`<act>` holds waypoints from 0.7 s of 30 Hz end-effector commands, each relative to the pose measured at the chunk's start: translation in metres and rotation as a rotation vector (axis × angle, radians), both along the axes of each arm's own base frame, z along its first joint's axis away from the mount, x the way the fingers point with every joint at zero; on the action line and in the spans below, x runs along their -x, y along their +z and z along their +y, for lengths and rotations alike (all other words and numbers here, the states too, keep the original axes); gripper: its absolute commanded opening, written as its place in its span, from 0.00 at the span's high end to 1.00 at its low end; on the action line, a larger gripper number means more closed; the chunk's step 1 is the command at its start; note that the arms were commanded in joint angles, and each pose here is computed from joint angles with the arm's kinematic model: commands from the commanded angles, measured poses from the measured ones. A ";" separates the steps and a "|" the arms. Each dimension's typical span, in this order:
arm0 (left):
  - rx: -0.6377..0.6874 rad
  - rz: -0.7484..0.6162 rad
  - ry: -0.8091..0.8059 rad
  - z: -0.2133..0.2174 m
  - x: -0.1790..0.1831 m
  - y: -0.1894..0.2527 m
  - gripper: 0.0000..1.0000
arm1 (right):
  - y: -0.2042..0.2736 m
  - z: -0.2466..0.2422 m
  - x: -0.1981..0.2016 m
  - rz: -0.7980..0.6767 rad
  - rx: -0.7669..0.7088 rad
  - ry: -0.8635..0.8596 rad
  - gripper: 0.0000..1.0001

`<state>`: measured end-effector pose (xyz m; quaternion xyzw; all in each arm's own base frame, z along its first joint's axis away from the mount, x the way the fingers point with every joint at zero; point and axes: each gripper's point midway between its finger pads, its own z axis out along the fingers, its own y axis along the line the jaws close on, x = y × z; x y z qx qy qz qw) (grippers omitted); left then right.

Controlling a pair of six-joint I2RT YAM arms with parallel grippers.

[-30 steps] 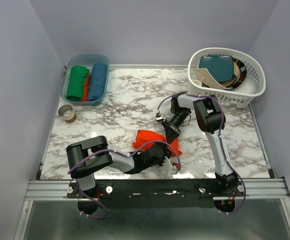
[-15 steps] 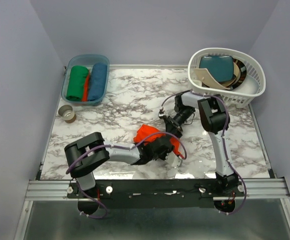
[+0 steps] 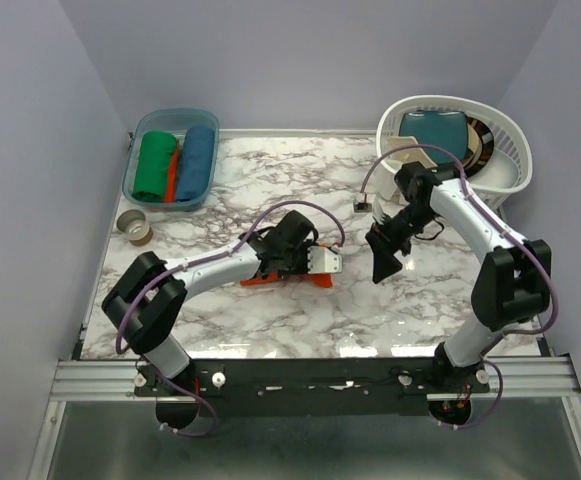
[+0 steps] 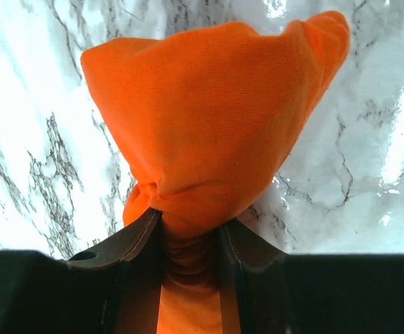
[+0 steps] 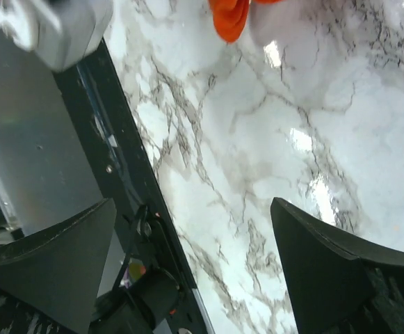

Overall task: Roll the t-shirts
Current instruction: Pick up the T-shirt from the center of the board, then place the T-shirt in the bin.

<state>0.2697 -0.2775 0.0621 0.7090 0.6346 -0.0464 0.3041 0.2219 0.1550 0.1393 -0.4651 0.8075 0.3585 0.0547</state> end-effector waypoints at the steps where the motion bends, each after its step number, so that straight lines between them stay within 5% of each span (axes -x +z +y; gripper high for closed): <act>1: 0.045 0.062 0.027 0.001 -0.003 0.016 1.00 | -0.001 -0.025 0.043 0.134 0.149 -0.009 0.00; 10: 0.131 -0.063 0.219 0.044 -0.083 0.100 1.00 | 0.000 -0.040 0.039 0.036 0.225 -0.018 0.00; 16: 0.154 -0.212 0.527 0.122 -0.191 0.174 1.00 | 0.002 -0.037 0.028 0.018 0.225 -0.059 0.00; 17: 0.194 -0.288 0.576 0.132 -0.212 0.212 1.00 | -0.001 -0.037 0.027 0.032 0.236 -0.076 0.00; 21: 0.158 -0.395 0.846 0.198 -0.284 0.234 1.00 | -0.019 -0.042 0.023 0.059 0.282 -0.124 0.00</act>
